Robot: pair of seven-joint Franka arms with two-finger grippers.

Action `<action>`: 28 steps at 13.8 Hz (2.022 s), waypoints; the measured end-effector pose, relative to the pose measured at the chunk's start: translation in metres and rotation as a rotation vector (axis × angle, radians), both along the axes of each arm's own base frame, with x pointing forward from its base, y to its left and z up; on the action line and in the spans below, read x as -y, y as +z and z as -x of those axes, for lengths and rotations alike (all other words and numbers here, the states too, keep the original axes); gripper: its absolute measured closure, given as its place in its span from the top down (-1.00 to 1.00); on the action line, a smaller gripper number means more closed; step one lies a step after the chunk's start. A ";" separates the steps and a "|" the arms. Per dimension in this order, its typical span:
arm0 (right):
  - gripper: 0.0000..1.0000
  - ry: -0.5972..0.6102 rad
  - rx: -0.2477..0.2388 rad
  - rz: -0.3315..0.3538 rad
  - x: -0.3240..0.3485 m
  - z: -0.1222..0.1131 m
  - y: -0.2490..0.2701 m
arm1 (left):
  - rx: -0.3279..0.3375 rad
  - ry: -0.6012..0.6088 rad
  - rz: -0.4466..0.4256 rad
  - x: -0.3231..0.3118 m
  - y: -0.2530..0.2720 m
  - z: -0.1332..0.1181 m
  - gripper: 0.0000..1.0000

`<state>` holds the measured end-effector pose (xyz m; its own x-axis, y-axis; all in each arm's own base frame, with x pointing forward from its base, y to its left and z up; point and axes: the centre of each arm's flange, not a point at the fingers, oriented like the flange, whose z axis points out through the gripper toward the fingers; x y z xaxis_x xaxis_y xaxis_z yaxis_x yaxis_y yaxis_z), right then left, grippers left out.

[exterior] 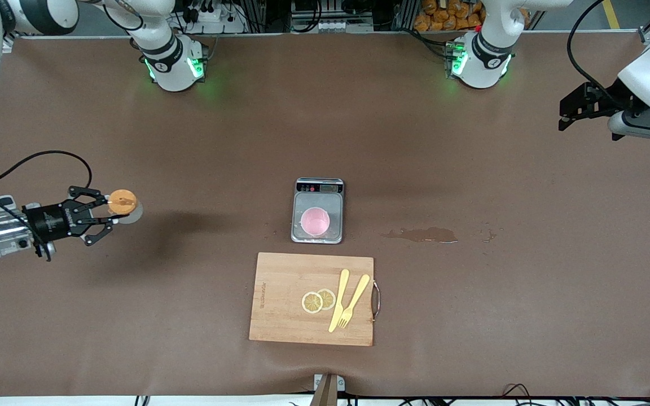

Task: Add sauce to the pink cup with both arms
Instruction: 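Carry the bottle back with the right gripper and set it down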

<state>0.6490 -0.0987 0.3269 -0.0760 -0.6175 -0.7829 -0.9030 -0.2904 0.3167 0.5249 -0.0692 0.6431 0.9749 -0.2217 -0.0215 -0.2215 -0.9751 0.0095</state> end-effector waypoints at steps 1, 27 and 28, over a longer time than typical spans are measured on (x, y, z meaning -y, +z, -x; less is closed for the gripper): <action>-0.27 -0.003 0.008 -0.030 0.014 0.004 -0.014 | -0.001 0.000 0.000 0.000 0.000 0.000 1.00; -0.27 -0.046 0.081 -0.364 0.104 0.067 -0.212 | -0.005 0.001 -0.001 -0.001 -0.002 0.000 1.00; -0.27 -0.046 0.081 -0.361 0.104 0.067 -0.213 | -0.005 0.001 -0.001 -0.001 -0.002 0.000 1.00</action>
